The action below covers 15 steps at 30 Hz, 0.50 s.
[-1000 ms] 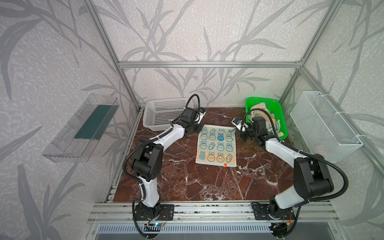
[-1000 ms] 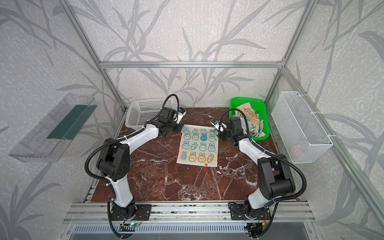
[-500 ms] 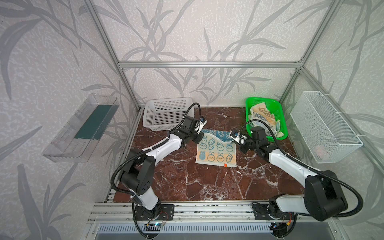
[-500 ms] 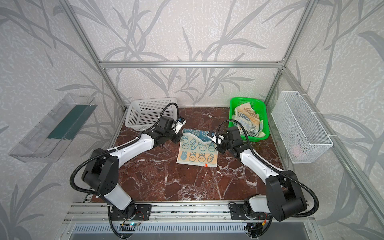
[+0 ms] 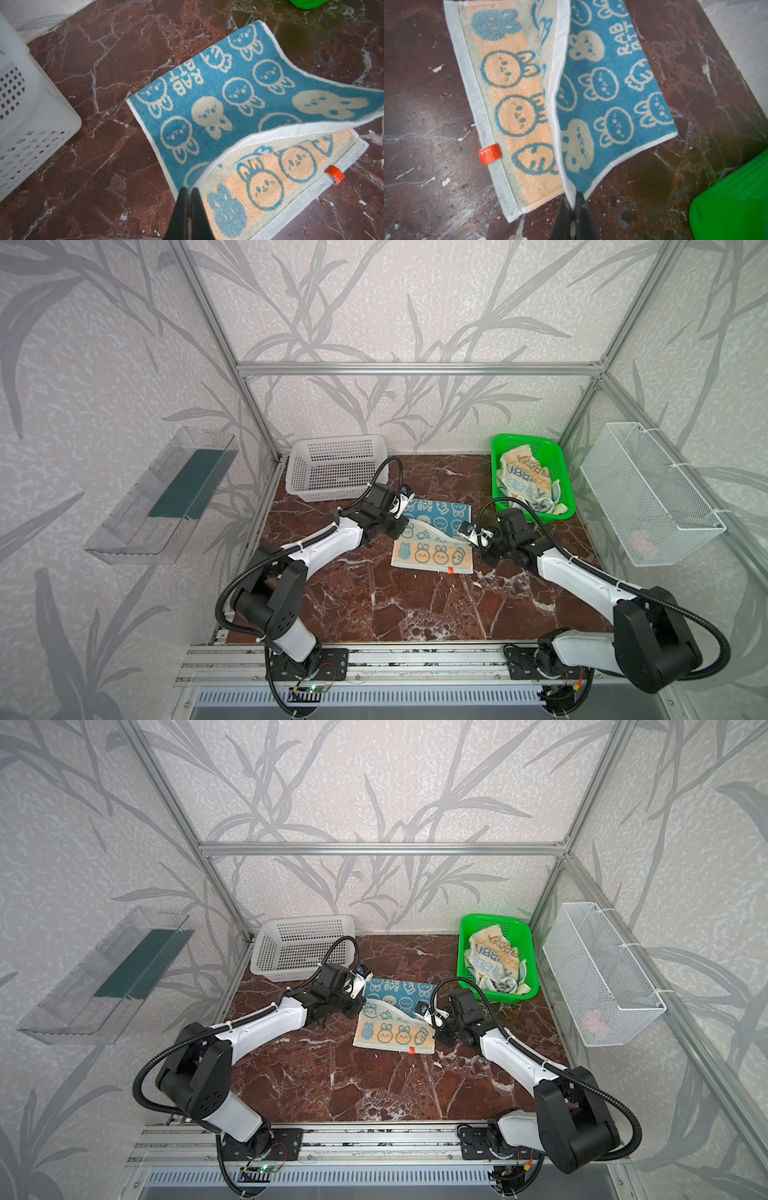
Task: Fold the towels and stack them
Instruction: 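Fold the far half of the towel toward the robot with both grippers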
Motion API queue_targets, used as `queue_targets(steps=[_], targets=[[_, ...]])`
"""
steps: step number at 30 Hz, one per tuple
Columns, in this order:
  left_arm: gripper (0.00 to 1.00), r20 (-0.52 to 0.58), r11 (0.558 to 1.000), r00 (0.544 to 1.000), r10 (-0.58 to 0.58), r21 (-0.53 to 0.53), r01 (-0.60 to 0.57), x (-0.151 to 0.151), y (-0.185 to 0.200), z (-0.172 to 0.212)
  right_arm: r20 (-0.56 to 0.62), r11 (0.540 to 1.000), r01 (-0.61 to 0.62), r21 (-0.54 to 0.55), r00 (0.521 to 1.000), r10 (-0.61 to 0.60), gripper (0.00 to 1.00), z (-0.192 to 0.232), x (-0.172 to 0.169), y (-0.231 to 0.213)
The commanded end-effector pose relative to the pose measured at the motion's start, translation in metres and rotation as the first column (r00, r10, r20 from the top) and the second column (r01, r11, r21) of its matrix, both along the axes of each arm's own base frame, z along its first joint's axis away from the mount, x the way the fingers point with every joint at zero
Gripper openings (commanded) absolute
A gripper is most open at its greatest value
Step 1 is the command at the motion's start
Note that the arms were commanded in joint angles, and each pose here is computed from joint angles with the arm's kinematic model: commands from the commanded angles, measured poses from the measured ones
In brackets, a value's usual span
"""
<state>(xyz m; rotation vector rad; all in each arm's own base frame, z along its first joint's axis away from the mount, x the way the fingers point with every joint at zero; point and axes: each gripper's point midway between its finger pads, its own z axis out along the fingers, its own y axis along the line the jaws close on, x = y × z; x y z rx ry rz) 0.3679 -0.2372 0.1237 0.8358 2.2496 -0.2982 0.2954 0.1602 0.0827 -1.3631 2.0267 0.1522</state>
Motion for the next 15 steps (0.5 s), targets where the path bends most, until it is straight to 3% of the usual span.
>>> queue_targets(steps=[1,11,15], targets=[[0.0,-0.028,1.0,1.0,-0.007,0.013,0.007,-0.014,0.003,-0.002,-0.076,0.996,-0.057,-0.071,0.996,0.051,0.0,-0.018,-0.02,-0.004],[0.0,-0.136,0.999,0.99,0.028,0.023,-0.025,-0.032,0.003,-0.013,-0.18,0.988,-0.117,-0.101,0.979,0.097,0.0,-0.03,-0.036,0.002],[0.0,-0.147,0.999,0.988,0.043,0.031,-0.039,-0.035,0.006,-0.01,-0.157,0.986,-0.112,-0.121,0.983,0.092,0.0,-0.026,-0.033,-0.002]])
